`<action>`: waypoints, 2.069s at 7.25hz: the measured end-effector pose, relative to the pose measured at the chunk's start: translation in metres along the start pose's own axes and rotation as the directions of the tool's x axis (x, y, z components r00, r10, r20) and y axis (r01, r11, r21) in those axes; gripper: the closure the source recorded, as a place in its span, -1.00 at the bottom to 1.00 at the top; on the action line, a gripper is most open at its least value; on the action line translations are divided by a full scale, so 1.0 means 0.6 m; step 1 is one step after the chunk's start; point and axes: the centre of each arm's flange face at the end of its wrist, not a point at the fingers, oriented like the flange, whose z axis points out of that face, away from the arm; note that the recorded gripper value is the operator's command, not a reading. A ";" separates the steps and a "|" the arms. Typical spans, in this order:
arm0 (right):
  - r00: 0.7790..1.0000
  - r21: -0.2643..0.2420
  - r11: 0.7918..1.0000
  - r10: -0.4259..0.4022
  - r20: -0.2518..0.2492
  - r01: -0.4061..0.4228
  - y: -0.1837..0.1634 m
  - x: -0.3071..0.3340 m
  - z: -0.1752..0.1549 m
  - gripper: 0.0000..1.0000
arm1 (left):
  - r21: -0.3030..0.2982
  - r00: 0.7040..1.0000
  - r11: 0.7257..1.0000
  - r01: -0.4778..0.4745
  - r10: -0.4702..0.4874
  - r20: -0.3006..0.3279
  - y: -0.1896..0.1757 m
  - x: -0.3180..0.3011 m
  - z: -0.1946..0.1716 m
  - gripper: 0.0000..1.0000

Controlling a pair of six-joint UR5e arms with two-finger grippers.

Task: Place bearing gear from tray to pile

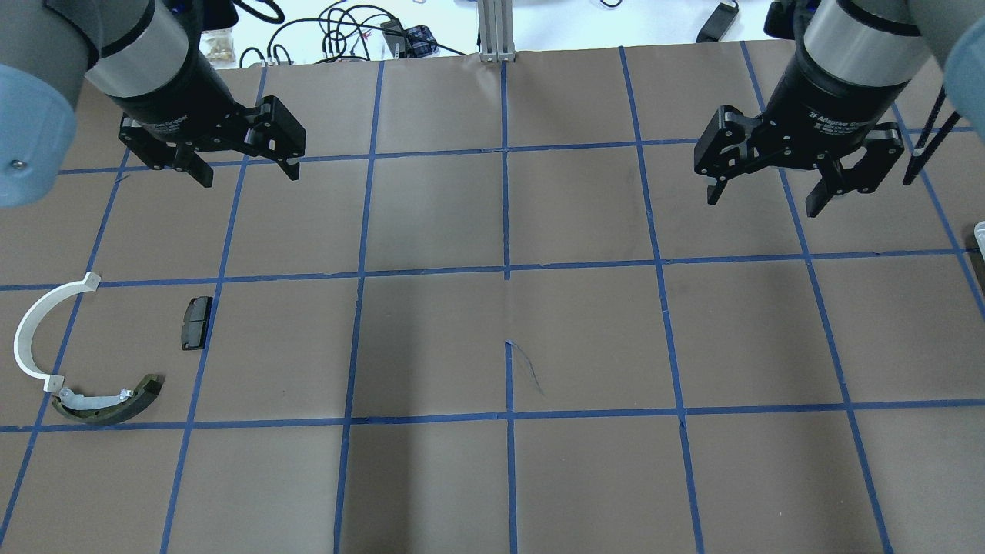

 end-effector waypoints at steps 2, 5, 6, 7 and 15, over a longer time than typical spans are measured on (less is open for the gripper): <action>1.000 0.001 1.000 0.001 -0.001 -0.001 0.000 0.000 -0.001 -1.00 | 0.001 1.000 1.000 0.001 -0.001 0.000 0.000 0.000 -0.001 -1.00; 1.000 -0.001 1.000 0.003 -0.001 -0.003 0.000 0.001 0.000 -1.00 | 0.001 1.000 1.000 0.003 -0.003 0.000 -0.001 -0.003 -0.001 -1.00; 1.000 -0.002 1.000 0.004 -0.002 -0.004 0.000 0.002 0.001 -1.00 | 0.001 1.000 1.000 0.004 -0.004 0.000 -0.001 -0.003 -0.001 -1.00; 1.000 -0.004 1.000 0.005 -0.002 -0.005 -0.001 0.002 0.001 -1.00 | 0.002 1.000 1.000 0.004 -0.004 -0.001 -0.001 -0.003 -0.001 -1.00; 0.992 -0.037 0.993 0.107 -0.064 -0.110 -0.119 0.317 0.041 -1.00 | 0.004 1.000 1.000 0.006 -0.006 -0.001 -0.004 -0.004 -0.002 -1.00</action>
